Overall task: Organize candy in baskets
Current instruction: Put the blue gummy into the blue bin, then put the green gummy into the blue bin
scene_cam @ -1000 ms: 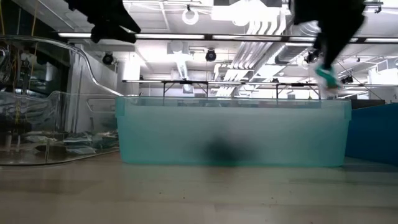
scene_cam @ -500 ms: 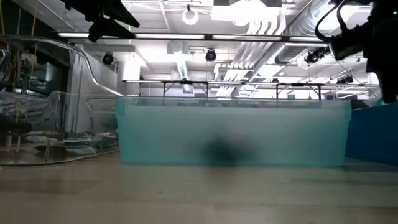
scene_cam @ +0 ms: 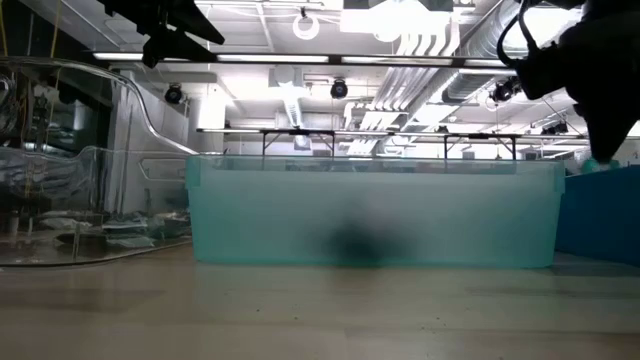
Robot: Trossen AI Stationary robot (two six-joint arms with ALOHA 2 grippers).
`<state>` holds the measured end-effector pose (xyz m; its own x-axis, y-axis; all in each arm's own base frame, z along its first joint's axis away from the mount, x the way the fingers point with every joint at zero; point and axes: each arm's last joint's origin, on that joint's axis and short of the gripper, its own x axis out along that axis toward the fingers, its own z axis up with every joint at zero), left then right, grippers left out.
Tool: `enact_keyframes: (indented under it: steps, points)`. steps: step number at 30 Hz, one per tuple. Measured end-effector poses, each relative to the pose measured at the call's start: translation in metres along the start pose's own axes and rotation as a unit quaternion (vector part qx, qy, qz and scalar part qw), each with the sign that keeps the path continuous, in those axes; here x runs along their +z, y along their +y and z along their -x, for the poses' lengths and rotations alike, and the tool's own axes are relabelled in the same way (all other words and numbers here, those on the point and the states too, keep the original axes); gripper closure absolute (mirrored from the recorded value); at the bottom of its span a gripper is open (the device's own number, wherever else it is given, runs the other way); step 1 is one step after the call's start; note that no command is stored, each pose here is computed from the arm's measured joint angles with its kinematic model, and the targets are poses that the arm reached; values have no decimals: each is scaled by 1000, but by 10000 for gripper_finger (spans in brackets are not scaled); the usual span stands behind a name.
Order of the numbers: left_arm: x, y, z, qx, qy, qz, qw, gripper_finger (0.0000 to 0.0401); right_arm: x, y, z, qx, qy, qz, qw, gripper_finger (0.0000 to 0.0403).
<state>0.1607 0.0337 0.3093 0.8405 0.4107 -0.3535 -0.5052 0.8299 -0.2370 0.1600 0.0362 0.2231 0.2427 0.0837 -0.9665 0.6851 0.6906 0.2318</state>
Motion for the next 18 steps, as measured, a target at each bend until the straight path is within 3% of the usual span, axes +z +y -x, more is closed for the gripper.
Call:
enact_keyframes:
  steps: [7, 11, 18]
  points:
    - [0, 0, 0, 0, 0, 0, 1000, 213, 4, -3, 0, 5, 5, -11, 1000, 239]
    - [0, 0, 0, 0, 0, -2, 1000, 213, 6, -4, 6, 26, 8, -12, 1000, 197]
    - [0, 0, 0, 2, -1, -13, 1000, 213, 24, 1, 53, 41, -142, -13, 989, 181]
